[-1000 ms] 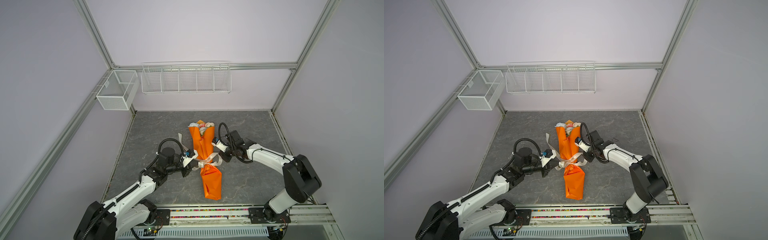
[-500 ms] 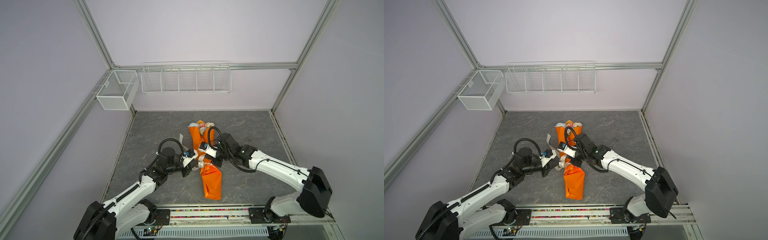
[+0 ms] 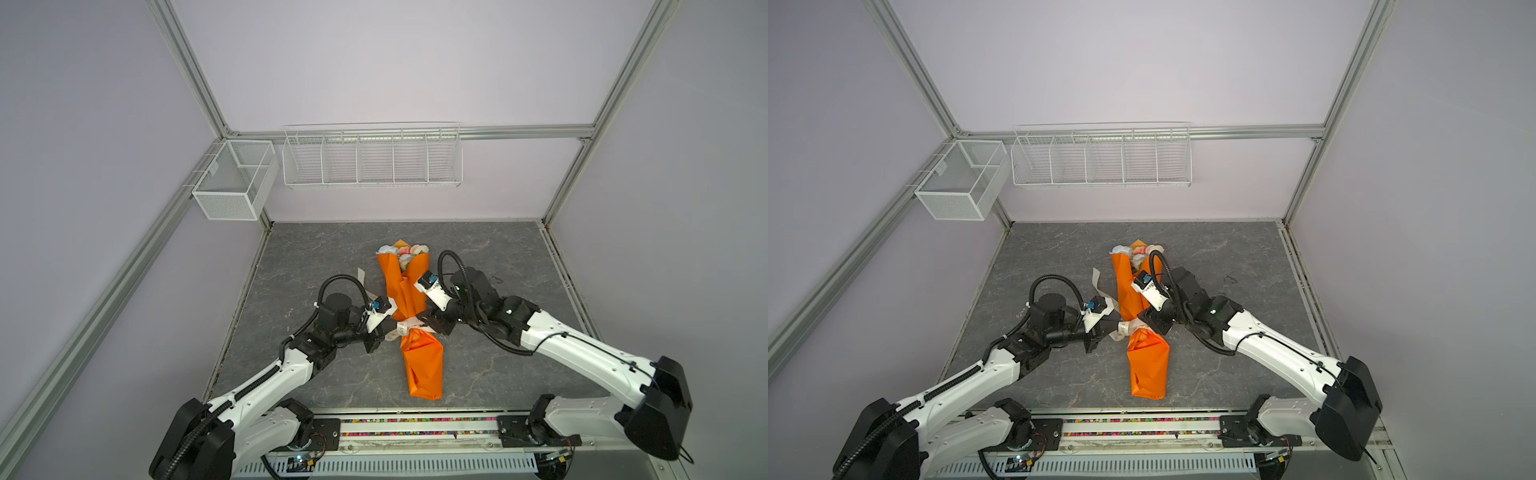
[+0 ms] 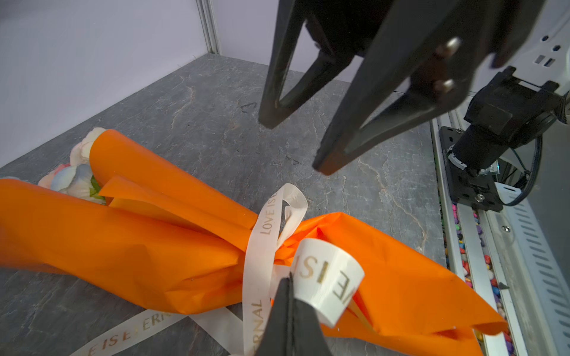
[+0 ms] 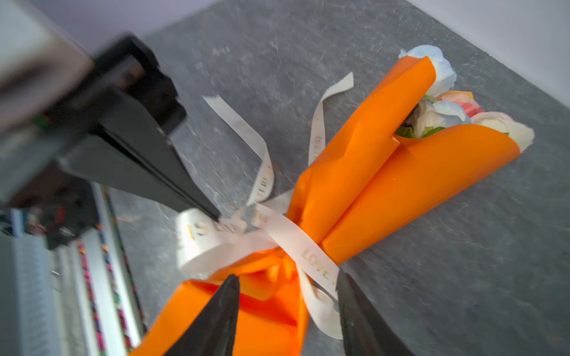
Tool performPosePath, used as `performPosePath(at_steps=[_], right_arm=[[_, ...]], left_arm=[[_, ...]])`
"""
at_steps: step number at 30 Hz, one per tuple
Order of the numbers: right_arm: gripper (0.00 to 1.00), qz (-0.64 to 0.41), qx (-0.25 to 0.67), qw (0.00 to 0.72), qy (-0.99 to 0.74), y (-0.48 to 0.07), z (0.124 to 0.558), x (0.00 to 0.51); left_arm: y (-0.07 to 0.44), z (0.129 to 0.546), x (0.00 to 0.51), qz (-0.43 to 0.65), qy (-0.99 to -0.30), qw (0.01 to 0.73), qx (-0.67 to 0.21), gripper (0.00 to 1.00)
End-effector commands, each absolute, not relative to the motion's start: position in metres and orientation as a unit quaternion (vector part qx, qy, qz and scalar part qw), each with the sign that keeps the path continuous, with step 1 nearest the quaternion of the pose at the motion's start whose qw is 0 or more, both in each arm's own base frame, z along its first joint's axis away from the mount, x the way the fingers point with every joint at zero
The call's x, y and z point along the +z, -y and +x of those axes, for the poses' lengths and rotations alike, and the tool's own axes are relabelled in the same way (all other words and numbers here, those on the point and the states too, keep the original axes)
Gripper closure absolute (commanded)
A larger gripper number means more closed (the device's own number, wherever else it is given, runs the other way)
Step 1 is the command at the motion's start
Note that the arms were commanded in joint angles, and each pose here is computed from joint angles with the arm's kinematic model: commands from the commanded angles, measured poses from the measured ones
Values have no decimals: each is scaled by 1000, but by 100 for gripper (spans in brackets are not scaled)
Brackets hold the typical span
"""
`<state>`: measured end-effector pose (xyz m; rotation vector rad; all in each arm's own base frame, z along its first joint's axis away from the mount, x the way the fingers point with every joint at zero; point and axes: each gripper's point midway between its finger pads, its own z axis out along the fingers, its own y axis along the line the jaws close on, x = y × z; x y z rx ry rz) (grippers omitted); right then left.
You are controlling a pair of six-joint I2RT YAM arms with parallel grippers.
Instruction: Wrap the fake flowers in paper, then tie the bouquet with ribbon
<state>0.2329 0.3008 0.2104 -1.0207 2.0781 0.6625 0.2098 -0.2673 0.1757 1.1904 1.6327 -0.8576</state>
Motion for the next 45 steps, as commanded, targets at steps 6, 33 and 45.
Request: performPosePath(at_steps=[6, 33, 45], right_arm=[[43, -187, 388, 227, -873, -321, 209, 184], [82, -171, 381, 268, -868, -353, 216, 190], [93, -179, 357, 267, -877, -343, 215, 169]], left_arm=[[273, 225, 197, 447, -683, 457, -354, 100], [278, 221, 192, 447, -692, 428, -372, 100], [212, 276, 177, 138, -856, 416, -275, 42]])
